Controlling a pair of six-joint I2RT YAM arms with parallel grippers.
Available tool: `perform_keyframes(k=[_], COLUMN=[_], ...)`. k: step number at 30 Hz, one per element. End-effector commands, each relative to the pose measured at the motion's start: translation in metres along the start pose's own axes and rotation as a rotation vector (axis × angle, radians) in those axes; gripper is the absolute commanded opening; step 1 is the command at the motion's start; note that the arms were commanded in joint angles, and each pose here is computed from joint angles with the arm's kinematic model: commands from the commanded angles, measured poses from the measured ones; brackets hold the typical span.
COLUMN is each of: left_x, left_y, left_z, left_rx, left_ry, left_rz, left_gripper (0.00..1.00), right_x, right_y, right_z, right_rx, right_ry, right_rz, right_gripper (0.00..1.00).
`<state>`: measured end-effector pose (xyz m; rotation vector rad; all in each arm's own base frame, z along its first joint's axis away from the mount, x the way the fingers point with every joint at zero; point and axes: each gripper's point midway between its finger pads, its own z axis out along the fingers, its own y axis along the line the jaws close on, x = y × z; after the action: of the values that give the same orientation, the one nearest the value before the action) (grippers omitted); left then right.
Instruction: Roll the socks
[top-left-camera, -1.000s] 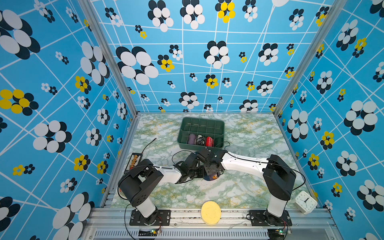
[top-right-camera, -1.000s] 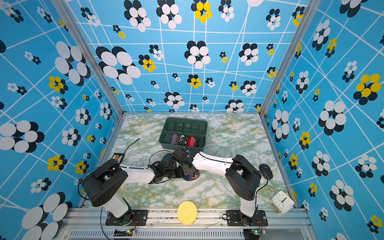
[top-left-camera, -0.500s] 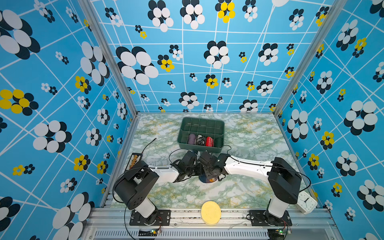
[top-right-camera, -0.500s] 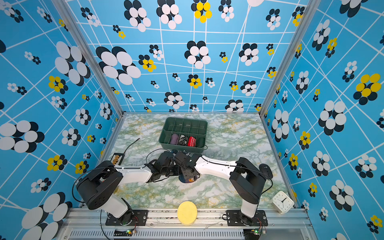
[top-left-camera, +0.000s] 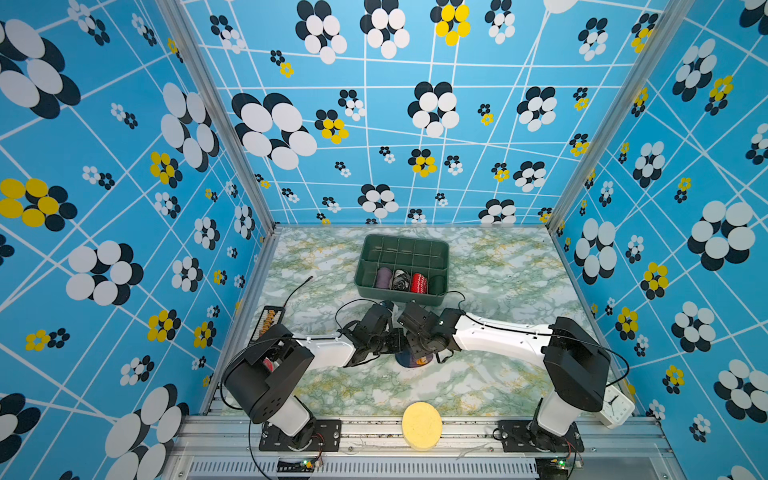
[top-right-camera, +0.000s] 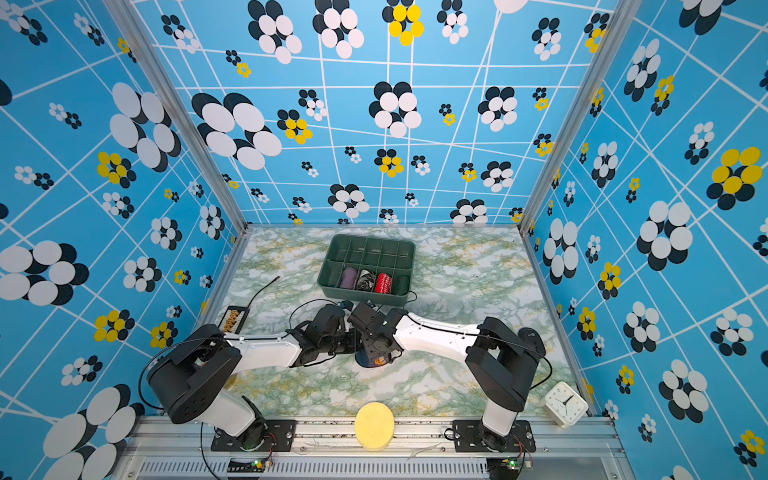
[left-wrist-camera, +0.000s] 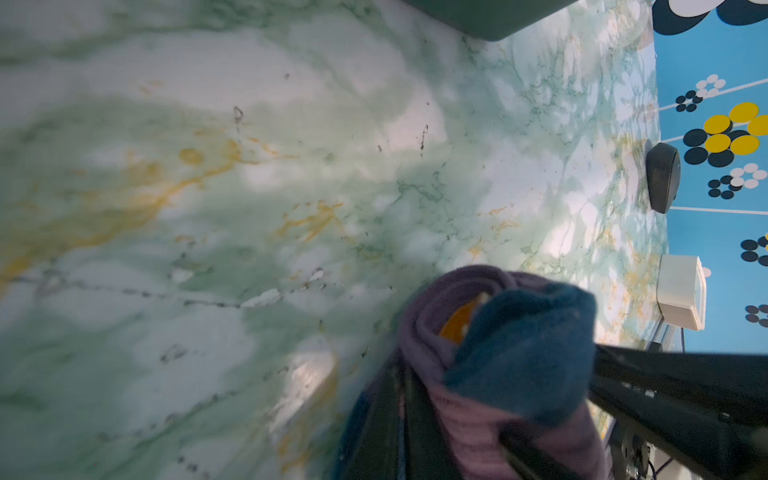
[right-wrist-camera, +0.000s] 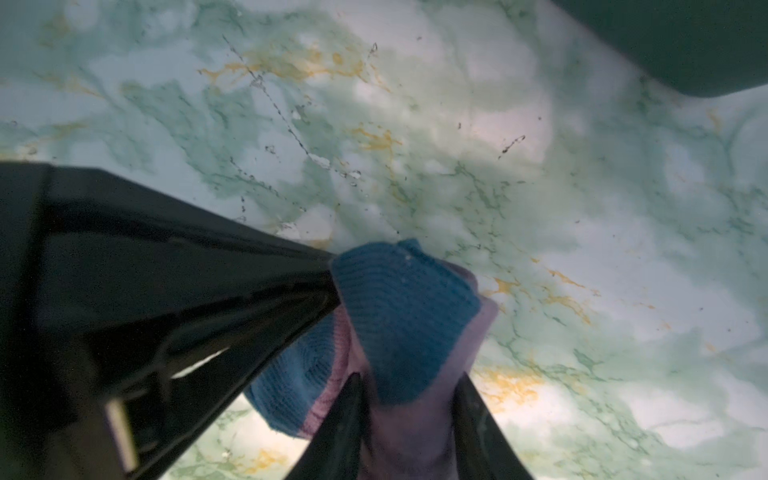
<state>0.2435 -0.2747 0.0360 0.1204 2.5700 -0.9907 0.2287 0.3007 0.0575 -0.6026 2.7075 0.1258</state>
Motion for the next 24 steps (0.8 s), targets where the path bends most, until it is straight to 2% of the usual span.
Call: perform_keyframes(k=[1, 9, 15, 20, 24], left_x=[0.011, 0.037, 0.049, 0.042, 0.035], left_y=[-0.003, 0.002, 0.009, 0.007, 0.003], left_z=[-0.014, -0.037, -0.025, -0.012, -0.003], left_rx=[0.006, -0.025, -0.038, -0.043, -0.052], left_ry=[0.018, 0.033, 0.041, 0.024, 0.029], left_rz=[0.001, 0.004, -0.012, -0.003, 0.022], left_gripper=[0.09, 0.09, 0.09, 0.09, 0.09], right_x=[0.000, 0.001, 0.001, 0.000, 0.000], right_y=[0.004, 0.006, 0.008, 0.004, -0.001], right_z=[-0.006, -0.001, -0.002, -0.003, -0.001], right_rx=[-0.019, -0.015, -0.011, 0.034, 0.067], right_ry=[-0.006, 0.011, 0.010, 0.011, 0.014], right_rz=[-0.003, -0.008, -0.018, -0.044, -0.053], right_gripper=[0.37, 0.34, 0.23, 0.11, 0.06])
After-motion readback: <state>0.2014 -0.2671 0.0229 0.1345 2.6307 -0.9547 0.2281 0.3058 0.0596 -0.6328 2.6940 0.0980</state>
